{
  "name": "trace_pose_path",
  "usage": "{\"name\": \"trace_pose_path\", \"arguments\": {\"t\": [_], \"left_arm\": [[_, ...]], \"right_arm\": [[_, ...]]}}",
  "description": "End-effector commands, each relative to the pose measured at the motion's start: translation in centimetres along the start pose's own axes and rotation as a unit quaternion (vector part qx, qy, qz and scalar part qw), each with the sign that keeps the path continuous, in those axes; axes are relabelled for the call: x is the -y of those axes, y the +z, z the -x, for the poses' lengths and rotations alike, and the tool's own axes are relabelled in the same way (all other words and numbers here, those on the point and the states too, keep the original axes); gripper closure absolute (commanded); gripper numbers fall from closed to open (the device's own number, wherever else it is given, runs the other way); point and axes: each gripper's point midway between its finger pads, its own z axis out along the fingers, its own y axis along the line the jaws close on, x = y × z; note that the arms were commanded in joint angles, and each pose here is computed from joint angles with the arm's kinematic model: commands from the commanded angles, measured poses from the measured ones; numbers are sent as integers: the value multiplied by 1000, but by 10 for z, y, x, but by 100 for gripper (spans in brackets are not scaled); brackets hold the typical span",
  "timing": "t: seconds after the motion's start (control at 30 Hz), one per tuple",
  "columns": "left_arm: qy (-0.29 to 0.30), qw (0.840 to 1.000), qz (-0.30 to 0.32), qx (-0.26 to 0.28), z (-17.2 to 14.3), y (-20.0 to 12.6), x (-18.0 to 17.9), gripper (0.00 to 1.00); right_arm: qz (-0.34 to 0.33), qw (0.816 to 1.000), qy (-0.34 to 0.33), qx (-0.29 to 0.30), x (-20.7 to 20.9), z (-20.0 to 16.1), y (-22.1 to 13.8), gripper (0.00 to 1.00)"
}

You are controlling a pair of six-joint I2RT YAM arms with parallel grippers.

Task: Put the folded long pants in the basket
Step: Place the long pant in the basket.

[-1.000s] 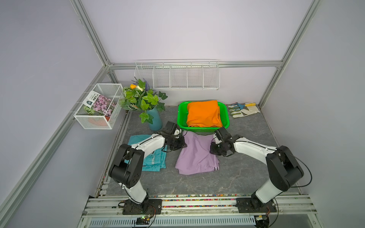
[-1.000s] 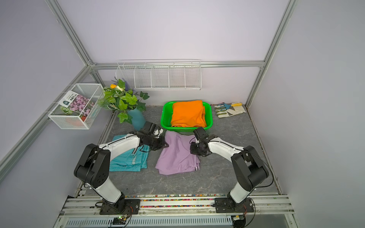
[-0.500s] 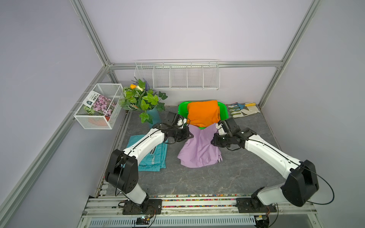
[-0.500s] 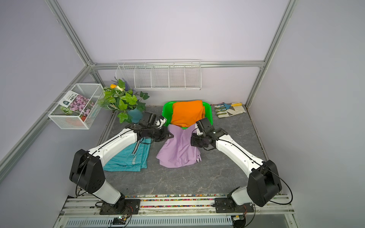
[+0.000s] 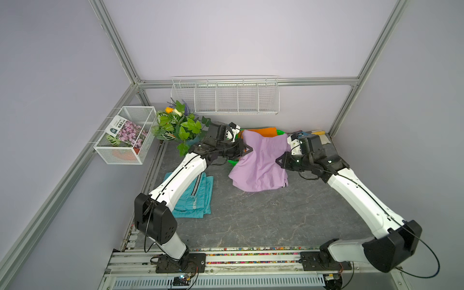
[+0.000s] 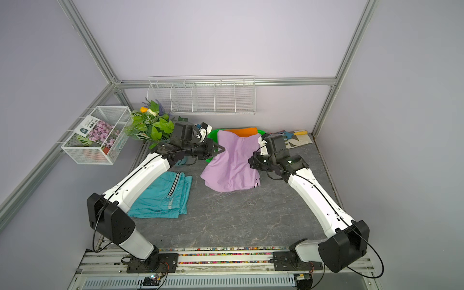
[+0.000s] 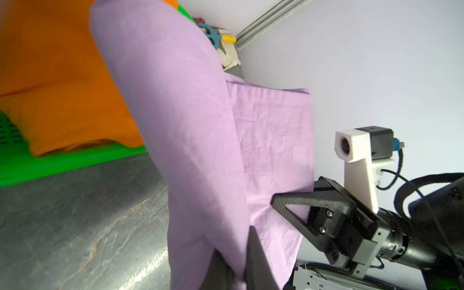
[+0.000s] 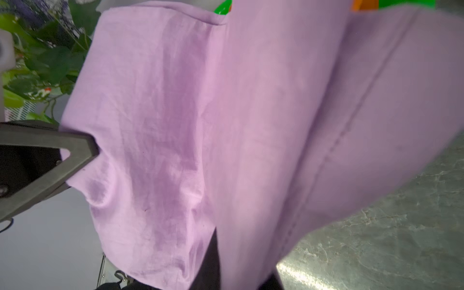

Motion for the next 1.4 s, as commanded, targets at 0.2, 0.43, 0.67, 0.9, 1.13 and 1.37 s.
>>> {"name": "trace_pose_path", "arguments": {"t": [0.2, 0.43, 0.67, 0.9, 1.13, 1.37], "left_arm": [[45, 998, -12, 43, 66, 36, 2, 100], [-6, 999, 7, 45, 90, 54, -46, 100], [-29, 998, 16, 58, 108, 57, -73, 100], [-63, 996, -7, 56, 131, 64, -81, 100], [-79, 994, -1, 76, 154, 70, -102, 100], [-95, 992, 44, 76, 152, 88, -153, 100]], "right_arm": [[29, 999, 6, 38, 12, 68, 22, 100], [42, 998, 45, 31, 35, 94, 52, 100], [50, 996, 65, 30, 48, 117, 80, 100], [61, 994, 91, 31, 56, 145, 97, 100], [48, 993, 104, 21, 73, 159, 120, 100], [31, 993, 115, 11, 95, 153, 151, 100]]}}
